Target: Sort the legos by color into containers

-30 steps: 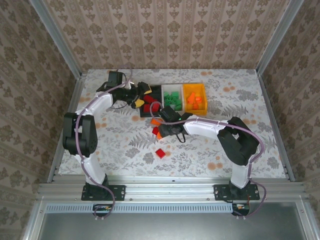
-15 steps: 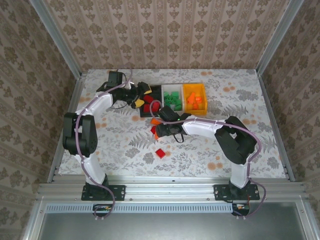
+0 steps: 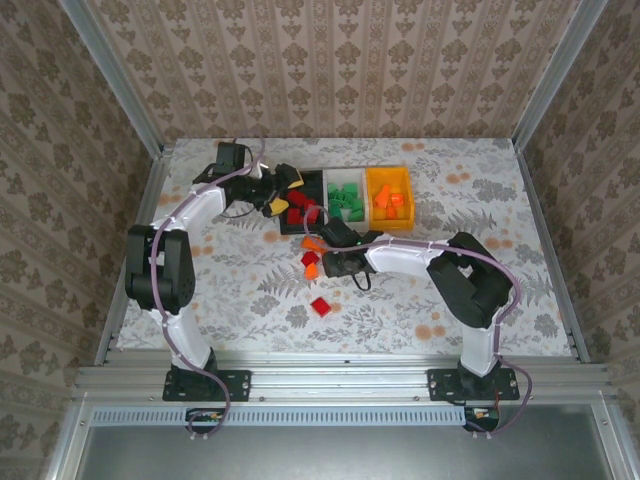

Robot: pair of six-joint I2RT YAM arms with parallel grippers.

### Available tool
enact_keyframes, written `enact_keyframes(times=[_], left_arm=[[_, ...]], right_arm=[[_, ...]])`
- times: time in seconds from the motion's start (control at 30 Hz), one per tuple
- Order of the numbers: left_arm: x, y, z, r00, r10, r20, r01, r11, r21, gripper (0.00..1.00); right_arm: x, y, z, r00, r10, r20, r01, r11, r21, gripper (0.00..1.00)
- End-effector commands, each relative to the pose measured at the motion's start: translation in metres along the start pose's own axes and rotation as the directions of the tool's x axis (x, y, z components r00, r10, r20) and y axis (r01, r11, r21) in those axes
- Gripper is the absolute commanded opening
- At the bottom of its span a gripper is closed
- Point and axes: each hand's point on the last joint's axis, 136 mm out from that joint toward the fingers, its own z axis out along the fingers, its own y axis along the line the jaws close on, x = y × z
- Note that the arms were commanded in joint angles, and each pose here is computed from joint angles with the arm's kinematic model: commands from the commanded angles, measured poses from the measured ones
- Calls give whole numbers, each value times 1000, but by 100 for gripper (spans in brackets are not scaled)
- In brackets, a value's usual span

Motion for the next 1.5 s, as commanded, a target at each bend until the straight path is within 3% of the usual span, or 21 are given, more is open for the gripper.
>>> enact_keyframes(times=[0.0,0.33,0.5,0.67,0.73,0.8,0.87,0.97,1.1,1.23,1.37,1.47], left_arm=[[3,-7,-3,1000,4,-8,-4,1000,15,87],[3,-3,-1,1000,-4,-13,4,1000,8,87],[4,-3,-1,1000,-4,-15,4,1000,5,87],[4,-2,-2,1000,-1,-17,1,1000,-5,87],[4,-1,-2,1000,0,-15,0,1000,-11,87],[4,1,-2,1000,-2,-9,1,1000,-24,87],[4,2,-5,1000,5,11,-5,999,-34,87],[1,-4,-10,999,40,22,-39,998,-45,87],[-1,-10,-21,995,82,48,-78,994,-82,87],[7,-12,-31,992,87,91,-71,983,-168,87],[51,-1,-25,995,87,46,-70,953,-296,87],[103,21,-16,998,60,24,-46,918,-394,87]], right_arm=[[6,-13,-3,1000,9,9,-9,998,55,36],[-64,-18,-66,980,-7,201,-6,998,63,32],[-118,-47,-37,982,43,184,-62,993,100,32],[-149,-63,-8,987,47,154,-69,988,139,33],[-159,-67,-5,988,44,149,-65,988,138,37],[-170,-64,-9,986,26,164,-47,991,124,47],[-177,-62,-20,983,11,184,-31,994,107,57],[-186,-60,-50,968,18,249,-39,996,80,63],[-177,-62,-94,934,78,348,-90,996,18,65],[-135,-74,-123,894,134,427,-152,988,7,66],[-91,-101,-130,858,209,468,-253,967,31,68],[-68,-120,-123,842,230,487,-305,949,78,68]])
